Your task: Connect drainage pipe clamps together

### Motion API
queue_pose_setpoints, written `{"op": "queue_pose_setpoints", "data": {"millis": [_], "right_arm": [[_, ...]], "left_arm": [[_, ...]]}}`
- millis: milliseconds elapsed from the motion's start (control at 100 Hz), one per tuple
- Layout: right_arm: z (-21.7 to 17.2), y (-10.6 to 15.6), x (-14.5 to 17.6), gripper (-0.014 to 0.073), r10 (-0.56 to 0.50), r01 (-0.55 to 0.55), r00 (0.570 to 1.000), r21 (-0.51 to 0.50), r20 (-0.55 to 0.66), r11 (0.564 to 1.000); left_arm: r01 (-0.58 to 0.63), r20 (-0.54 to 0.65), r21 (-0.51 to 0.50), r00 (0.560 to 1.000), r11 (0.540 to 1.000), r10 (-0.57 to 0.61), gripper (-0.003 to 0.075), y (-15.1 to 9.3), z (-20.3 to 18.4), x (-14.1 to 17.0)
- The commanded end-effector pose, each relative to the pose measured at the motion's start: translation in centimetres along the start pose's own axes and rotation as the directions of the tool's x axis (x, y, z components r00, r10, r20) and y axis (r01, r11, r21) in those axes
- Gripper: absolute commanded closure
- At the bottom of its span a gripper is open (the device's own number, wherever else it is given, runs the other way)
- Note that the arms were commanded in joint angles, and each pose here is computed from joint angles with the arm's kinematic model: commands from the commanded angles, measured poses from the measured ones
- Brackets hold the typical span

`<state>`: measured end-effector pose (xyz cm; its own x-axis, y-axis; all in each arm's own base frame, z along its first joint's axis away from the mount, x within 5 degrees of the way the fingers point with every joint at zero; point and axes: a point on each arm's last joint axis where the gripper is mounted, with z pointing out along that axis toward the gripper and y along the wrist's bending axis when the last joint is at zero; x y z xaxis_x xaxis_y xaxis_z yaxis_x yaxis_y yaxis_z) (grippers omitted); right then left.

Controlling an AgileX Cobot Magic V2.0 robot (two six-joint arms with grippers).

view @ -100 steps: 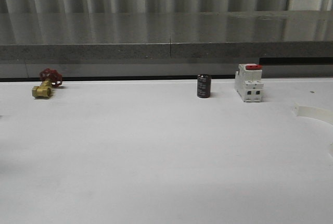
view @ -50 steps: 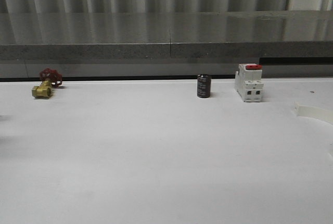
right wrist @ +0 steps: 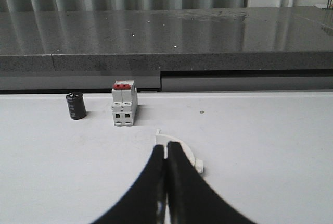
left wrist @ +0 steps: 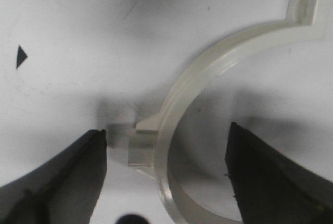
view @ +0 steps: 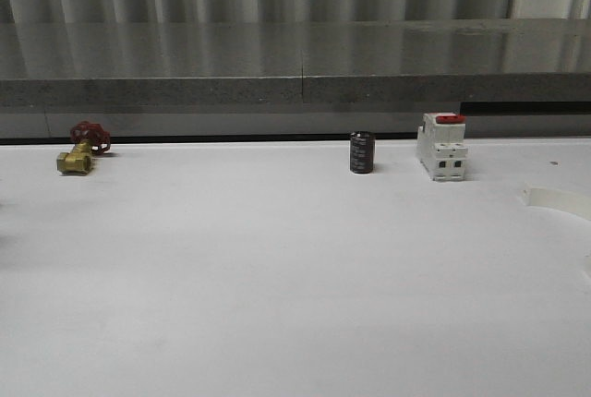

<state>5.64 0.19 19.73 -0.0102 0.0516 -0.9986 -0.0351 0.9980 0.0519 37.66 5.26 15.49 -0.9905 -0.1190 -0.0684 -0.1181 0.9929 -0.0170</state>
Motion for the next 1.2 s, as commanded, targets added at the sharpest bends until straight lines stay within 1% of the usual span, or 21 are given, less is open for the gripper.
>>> {"op": "queue_pose_setpoints", "data": {"millis": [0, 140, 260, 330, 380, 490, 550, 630, 740, 800, 980, 1100, 1110, 1190], "right_arm": [[-0.3, 0.1, -1.4, 0.0661, -0.009, 0.009, 0.993, -0.005, 0.115, 1.000], [-0.3, 0.1, -1.4, 0.0661, -0.009, 0.009, 0.993, -0.005, 0.115, 1.000], [-0.3, 0.1, -1.4, 0.0661, -0.009, 0.009, 0.993, -0.005, 0.115, 1.000], [-0.3, 0.1, -1.4, 0.0661, -0.009, 0.009, 0.993, -0.005, 0.115, 1.000], [-0.3, 0.1, -1.4, 0.0661, -0.009, 0.009, 0.993, -0.005, 0.115, 1.000], [-0.3, 0.1, -1.4, 0.0661, -0.009, 0.009, 0.993, -0.005, 0.115, 1.000], [-0.3, 0.1, -1.4, 0.0661, -0.009, 0.009, 0.993, -0.005, 0.115, 1.000], [-0.3, 0.1, -1.4, 0.0661, -0.009, 0.009, 0.993, -0.005, 0.115, 1.000], [-0.3, 0.1, -1.4, 0.0661, -0.009, 0.009, 0.993, -0.005, 0.115, 1.000], [-0.3, 0.1, -1.4, 0.0661, -0.009, 0.009, 0.993, -0.005, 0.115, 1.000], [-0.3, 0.1, -1.4, 0.0661, -0.009, 0.009, 0.993, -0.005, 0.115, 1.000], [-0.3, 0.1, -1.4, 0.0661, -0.009, 0.009, 0.993, -0.005, 0.115, 1.000], [-0.3, 0.1, -1.4, 0.0661, -0.009, 0.009, 0.993, -0.005, 0.115, 1.000], [-0.3, 0.1, -1.4, 0.0661, -0.009, 0.009, 0.993, -0.005, 0.115, 1.000]], "left_arm": [[0.013, 0.084, 0.008, 0.996, 1.000, -0.014, 0.0312, -0.1, -2.5, -0.5], [0.012, 0.084, 0.006, 0.996, 1.000, -0.012, 0.0443, 0.0, -2.5, -0.5], [0.014, 0.078, 0.010, 0.997, 1.000, -0.015, 0.0619, -0.1, -2.5, -0.5], [0.014, 0.070, 0.010, 0.997, 1.000, -0.014, 0.0698, -0.1, -2.5, -0.4], [0.015, 0.062, 0.013, 0.998, 1.000, -0.016, 0.0735, -0.1, -2.6, -0.4], [-0.005, 0.063, 0.018, 0.998, 1.000, 0.004, 0.0741, -1.0, -3.3, -0.4], [-0.031, 0.089, 0.021, 0.996, 0.999, 0.029, 0.0741, -2.1, -4.3, -0.5], [-0.024, 0.126, 0.038, 0.992, 0.999, 0.019, 0.0741, -3.9, -5.6, -0.6], [-0.010, 0.165, 0.064, 0.986, 0.998, -0.001, 0.0741, -7.3, -7.1, -0.4], [-0.024, 0.175, 0.077, 0.984, 0.997, 0.011, 0.0741, -9.5, -7.5, -0.2], [-0.035, 0.187, 0.120, 0.982, 0.992, 0.012, 0.0741, -15.1, -7.4, 1.0], [-0.075, 0.238, 0.160, 0.971, 0.984, 0.035, 0.0741, -18.6, -7.5, 1.8], [-0.082, 0.241, 0.169, 0.970, 0.982, 0.039, 0.0741, -19.2, -7.6, 2.0], [-0.116, 0.277, 0.194, 0.959, 0.974, 0.060, 0.0741, -20.9, -7.7, 2.5]]}}
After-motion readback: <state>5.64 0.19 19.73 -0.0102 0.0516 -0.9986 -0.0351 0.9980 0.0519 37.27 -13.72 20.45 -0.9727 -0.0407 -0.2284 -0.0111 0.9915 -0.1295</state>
